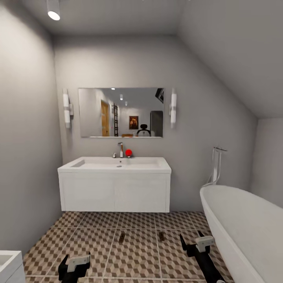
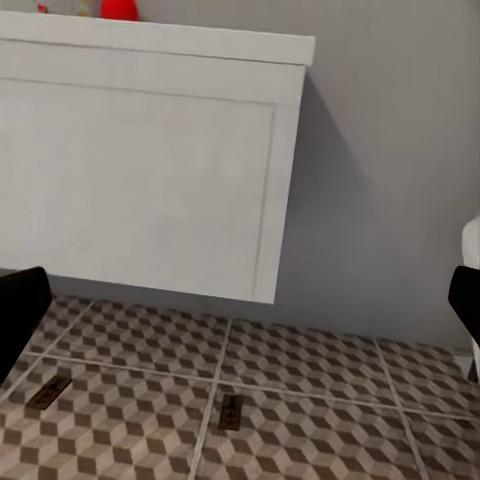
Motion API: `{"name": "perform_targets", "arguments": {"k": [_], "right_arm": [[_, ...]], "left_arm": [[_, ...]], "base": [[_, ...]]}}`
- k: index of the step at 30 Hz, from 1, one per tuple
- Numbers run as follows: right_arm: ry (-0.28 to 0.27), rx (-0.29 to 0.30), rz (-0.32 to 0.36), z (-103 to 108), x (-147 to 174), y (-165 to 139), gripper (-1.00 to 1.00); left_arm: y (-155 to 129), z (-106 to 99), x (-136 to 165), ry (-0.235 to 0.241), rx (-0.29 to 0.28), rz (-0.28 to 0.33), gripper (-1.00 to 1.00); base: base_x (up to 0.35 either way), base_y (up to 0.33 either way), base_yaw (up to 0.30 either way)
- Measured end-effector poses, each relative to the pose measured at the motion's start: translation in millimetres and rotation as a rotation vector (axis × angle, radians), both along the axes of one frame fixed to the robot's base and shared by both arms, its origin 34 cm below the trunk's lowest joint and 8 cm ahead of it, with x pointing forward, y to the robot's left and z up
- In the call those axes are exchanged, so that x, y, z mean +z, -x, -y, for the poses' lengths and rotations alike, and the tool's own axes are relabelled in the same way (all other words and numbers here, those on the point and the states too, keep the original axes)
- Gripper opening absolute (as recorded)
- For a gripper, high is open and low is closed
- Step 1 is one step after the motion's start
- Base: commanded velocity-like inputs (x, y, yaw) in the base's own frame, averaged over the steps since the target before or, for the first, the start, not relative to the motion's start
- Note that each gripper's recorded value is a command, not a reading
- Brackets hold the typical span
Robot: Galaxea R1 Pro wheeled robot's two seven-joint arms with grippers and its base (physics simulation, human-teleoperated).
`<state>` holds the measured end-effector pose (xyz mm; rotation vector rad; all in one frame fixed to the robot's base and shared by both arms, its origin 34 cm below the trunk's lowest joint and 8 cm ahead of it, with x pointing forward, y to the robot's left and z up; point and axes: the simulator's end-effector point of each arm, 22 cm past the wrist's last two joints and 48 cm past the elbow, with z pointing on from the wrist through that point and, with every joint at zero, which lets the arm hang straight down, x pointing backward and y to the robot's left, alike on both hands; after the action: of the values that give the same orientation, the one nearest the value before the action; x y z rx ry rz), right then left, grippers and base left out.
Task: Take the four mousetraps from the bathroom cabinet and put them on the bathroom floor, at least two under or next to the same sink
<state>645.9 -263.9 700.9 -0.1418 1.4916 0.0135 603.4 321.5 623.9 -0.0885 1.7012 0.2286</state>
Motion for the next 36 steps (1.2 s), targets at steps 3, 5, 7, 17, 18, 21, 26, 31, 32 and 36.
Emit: {"name": "perform_targets", "arguments": {"k": [3, 5, 7, 17, 18, 21, 26, 31, 32, 36], "right_arm": [[-0.001, 0.002, 0.0, -2, 6, -1, 1.0], [-0.002, 0.002, 0.0, -2, 10, -2, 1.0], [-0.003, 0.002, -0.001, -3, 14, -2, 1.0], [-0.003, 0.002, 0.0, -3, 34, -5, 1.0], [-0.003, 0.002, 0.0, -3, 36, -5, 1.0], [-0.003, 0.002, 0.0, -3, 41, -6, 1.0], [-0.003, 0.001, -0.001, -3, 51, -7, 1.0], [-0.004, 0.001, -0.001, -3, 60, -8, 1.0], [-0.003, 0.002, -0.001, -3, 62, -8, 1.0], [-0.003, 0.002, -0.001, -3, 69, -9, 1.0]], "left_arm": [[-1, 0, 6, 0.0, 0.0, 0.0, 1.0], [-1, 0, 10, 0.0, 0.0, -0.001, 1.0], [-2, 0, 14, 0.0, 0.0, 0.0, 1.0], [-5, 0, 33, 0.0, 0.0, 0.0, 1.0], [-5, 0, 35, 0.0, 0.0, -0.001, 1.0], [-6, 0, 41, 0.0, 0.0, -0.001, 1.0], [-7, 0, 51, 0.0, 0.0, -0.001, 1.0], [-8, 0, 60, 0.0, 0.0, -0.001, 1.0], [-8, 0, 62, 0.0, 0.0, -0.001, 1.0], [-9, 0, 69, 0.0, 0.0, -0.001, 1.0]], "base": [[0.0, 0.0, 0.0], [0.0, 0.0, 0.0], [0.0, 0.0, 0.0], [0.0, 0.0, 0.0], [0.0, 0.0, 0.0], [0.0, 0.0, 0.0], [0.0, 0.0, 0.0], [0.0, 0.0, 0.0], [0.0, 0.0, 0.0], [0.0, 0.0, 0.0]]}}
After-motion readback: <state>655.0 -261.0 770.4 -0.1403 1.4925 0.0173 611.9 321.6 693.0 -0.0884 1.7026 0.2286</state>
